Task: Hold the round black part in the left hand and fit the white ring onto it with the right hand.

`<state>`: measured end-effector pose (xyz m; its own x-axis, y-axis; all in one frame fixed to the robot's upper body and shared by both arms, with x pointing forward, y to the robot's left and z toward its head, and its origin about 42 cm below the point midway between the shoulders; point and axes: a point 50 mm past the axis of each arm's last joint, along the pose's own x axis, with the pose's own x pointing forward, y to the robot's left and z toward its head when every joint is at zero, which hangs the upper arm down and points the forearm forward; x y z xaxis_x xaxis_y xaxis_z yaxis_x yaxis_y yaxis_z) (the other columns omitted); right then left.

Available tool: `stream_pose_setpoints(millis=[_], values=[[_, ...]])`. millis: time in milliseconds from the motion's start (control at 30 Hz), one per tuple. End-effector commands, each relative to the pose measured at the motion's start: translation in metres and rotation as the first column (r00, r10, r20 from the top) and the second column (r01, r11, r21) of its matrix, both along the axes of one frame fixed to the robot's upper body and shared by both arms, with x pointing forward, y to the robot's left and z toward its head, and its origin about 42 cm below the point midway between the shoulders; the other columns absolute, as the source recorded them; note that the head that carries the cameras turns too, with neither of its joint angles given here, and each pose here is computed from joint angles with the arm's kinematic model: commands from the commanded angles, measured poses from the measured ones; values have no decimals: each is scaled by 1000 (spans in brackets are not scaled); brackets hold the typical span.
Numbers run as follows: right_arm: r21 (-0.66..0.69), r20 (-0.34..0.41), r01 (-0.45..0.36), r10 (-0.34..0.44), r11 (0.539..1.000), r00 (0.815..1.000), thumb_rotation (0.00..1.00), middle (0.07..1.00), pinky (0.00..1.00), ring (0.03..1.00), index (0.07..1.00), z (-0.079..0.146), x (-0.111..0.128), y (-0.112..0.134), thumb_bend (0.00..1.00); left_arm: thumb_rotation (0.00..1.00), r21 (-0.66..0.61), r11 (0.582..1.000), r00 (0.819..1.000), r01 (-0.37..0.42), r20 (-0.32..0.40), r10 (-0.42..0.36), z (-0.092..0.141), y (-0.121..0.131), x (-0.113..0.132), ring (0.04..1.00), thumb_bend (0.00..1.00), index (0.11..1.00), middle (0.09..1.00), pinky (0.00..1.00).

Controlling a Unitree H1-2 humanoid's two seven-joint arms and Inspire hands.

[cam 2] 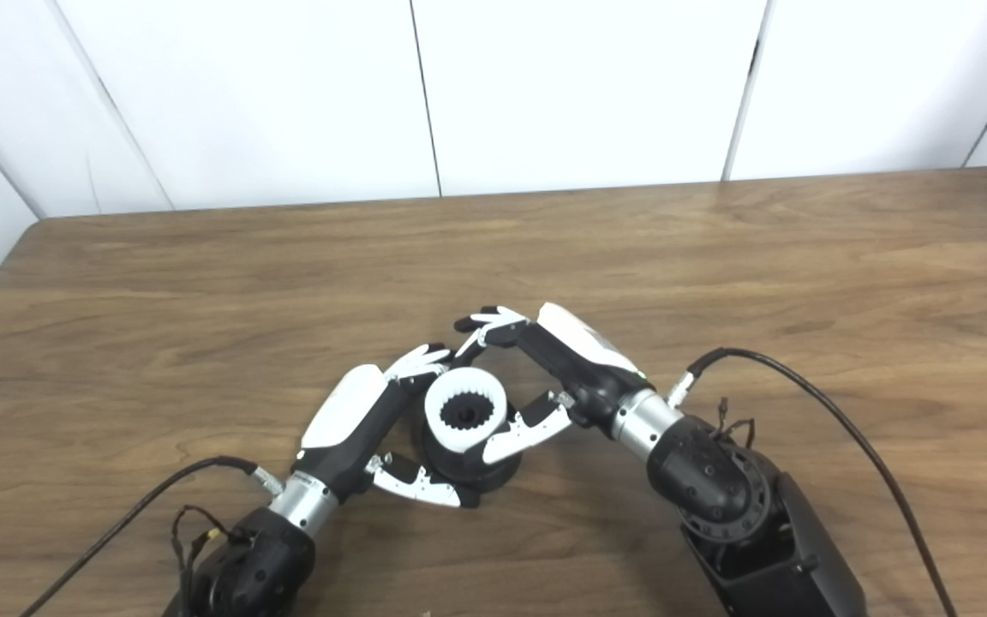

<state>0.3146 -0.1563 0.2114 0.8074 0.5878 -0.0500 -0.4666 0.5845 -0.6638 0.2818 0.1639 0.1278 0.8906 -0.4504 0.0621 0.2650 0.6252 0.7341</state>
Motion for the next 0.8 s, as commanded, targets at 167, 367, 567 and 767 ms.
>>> stream_pose_setpoints(millis=[167, 367, 567, 767], values=[[20, 92, -4, 2, 1000, 996, 155, 877, 864, 958, 489, 20, 10, 0, 524, 212, 20, 1000, 1000, 9, 25, -9, 7, 2, -2, 950, 842, 569, 884, 838], [19, 78, 0, -2, 1000, 997, 153, 880, 878, 964, 489, 16, 9, -4, 524, 219, 24, 1000, 999, 11, 36, -12, 9, 3, -1, 948, 835, 575, 884, 837], [4, 74, 3, -3, 1000, 997, 152, 881, 861, 961, 489, 12, 7, -5, 525, 213, 10, 1000, 1000, 14, 27, -15, 12, 4, 0, 960, 826, 568, 894, 859], [9, 68, -1, 0, 1000, 998, 153, 881, 866, 961, 489, 10, 6, -6, 524, 218, 13, 1000, 999, 17, 33, -18, 13, 3, 1, 957, 824, 568, 892, 853]])
